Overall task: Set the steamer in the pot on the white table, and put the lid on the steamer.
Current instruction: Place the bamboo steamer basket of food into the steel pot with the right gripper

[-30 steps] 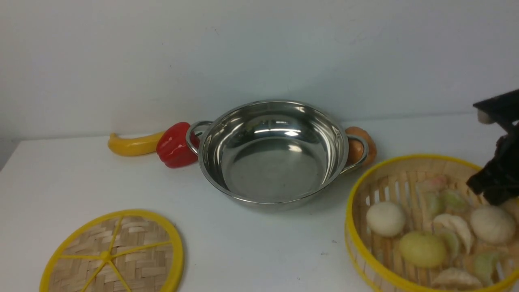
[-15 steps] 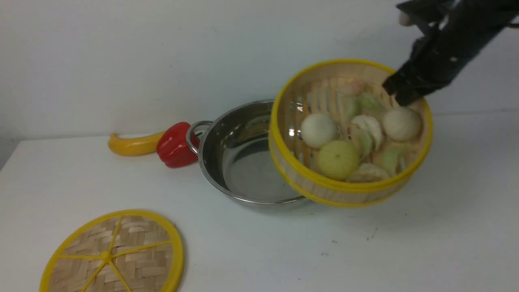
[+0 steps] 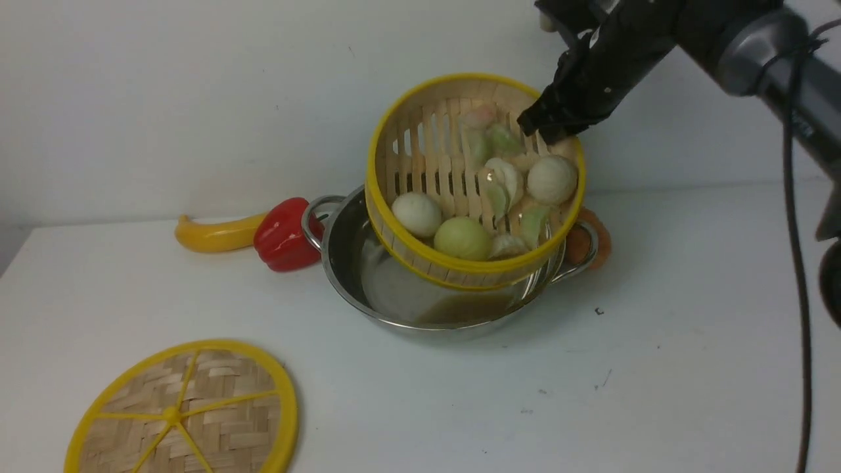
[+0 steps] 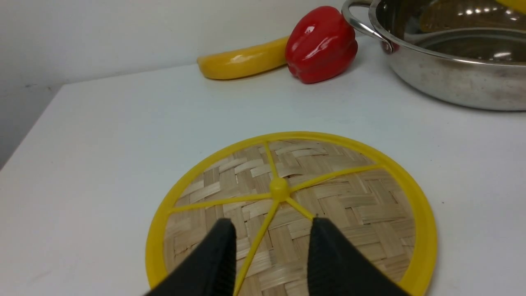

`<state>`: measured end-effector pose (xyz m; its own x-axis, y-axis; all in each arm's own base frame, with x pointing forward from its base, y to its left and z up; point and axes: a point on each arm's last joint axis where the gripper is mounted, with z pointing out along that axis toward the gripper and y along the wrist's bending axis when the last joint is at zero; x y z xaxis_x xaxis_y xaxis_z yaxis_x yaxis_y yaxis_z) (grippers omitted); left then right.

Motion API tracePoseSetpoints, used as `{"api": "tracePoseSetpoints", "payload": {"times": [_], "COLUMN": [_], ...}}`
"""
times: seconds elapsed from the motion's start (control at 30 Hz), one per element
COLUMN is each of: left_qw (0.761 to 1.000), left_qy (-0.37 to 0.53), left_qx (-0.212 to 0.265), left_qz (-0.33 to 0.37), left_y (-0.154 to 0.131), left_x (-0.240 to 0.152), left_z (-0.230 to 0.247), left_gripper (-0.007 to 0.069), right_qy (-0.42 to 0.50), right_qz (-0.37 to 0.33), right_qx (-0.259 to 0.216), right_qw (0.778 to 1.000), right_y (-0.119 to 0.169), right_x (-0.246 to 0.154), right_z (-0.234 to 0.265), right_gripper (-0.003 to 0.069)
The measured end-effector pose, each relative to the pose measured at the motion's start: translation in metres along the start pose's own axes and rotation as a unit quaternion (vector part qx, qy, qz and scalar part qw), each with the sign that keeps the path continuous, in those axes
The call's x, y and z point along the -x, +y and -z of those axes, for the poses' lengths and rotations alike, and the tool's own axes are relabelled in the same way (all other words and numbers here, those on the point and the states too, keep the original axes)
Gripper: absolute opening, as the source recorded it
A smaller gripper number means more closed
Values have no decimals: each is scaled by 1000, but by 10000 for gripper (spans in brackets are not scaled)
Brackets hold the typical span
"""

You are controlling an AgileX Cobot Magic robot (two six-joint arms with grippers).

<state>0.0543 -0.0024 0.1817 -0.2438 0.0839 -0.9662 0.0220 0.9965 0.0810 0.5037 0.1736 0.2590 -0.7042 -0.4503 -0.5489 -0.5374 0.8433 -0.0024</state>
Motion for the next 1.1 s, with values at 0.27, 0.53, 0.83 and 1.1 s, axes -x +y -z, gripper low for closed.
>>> {"api": "tracePoseSetpoints", "payload": {"times": [0.27, 0.53, 0.83, 1.1], "left_qw": [1000, 1000, 1000, 1000], "left_qy": [0, 0, 0, 0], "left_qx": [0, 0, 0, 0], "left_qz": [0, 0, 0, 0], "left_y": [0, 0, 0, 0], "left_x": [0, 0, 0, 0], "left_z": [0, 0, 0, 0], "left_gripper": [241, 241, 241, 241], "right_qy": [11, 6, 5, -6], "right_qz": [6, 21, 31, 67], "right_qx": [29, 30, 48, 52], "right_qw": [999, 999, 998, 996], "right_y": [3, 1, 5, 15], "right_x": [-8, -11, -15, -11], "right_z": [-31, -47, -62, -63], "right_gripper": [52, 52, 52, 96]}}
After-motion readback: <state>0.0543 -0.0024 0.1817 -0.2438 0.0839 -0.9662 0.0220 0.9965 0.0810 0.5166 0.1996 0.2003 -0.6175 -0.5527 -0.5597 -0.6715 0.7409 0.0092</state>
